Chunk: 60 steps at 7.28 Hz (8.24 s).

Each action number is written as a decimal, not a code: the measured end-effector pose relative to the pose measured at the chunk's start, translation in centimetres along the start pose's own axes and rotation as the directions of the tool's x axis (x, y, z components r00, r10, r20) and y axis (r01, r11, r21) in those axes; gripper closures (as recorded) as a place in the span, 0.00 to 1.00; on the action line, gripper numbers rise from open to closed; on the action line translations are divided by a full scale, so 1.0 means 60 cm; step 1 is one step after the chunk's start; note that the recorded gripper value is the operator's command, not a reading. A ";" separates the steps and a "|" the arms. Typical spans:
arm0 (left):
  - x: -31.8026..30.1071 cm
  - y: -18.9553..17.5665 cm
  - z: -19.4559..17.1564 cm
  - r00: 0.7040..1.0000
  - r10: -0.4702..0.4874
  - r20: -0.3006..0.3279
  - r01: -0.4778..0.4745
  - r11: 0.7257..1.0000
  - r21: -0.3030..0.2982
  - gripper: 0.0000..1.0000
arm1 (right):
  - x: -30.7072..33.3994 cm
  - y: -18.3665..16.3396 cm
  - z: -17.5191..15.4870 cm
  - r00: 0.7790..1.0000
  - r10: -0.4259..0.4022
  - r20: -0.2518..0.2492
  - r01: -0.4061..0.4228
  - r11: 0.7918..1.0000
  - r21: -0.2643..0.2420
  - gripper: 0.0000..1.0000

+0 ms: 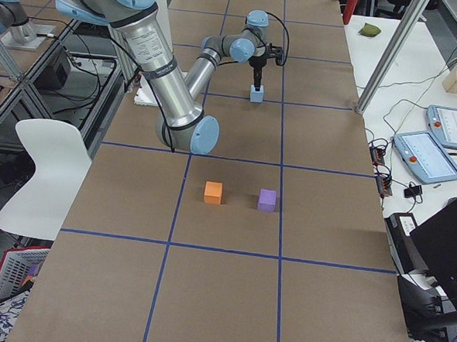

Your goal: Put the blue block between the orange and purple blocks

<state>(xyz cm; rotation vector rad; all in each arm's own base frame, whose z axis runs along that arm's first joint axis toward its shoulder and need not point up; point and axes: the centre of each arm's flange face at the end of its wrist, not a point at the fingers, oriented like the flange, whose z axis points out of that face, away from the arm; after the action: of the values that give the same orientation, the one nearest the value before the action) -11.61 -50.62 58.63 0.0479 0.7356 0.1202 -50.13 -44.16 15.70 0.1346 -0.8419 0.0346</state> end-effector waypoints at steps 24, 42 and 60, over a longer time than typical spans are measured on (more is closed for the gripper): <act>-0.057 0.133 0.078 0.999 -0.023 -0.032 0.025 0.997 0.075 0.00 | 0.665 0.004 -0.030 0.992 -0.067 -0.103 0.065 0.998 -0.016 1.00; -0.059 0.134 0.085 0.999 -0.022 -0.039 0.024 0.997 0.068 0.00 | 0.991 0.037 -0.079 0.985 -0.147 -0.092 0.143 0.989 -0.043 0.00; -0.052 0.141 0.083 0.998 0.030 -0.055 -0.025 0.996 0.082 0.00 | 1.166 0.048 -0.184 0.997 -0.074 -0.038 0.068 0.988 -0.141 0.00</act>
<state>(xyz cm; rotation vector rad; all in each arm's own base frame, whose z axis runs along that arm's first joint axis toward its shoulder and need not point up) -11.34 -42.64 65.12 0.1326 0.7961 0.1183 4.43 -41.41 60.92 0.0315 -0.7932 -0.0883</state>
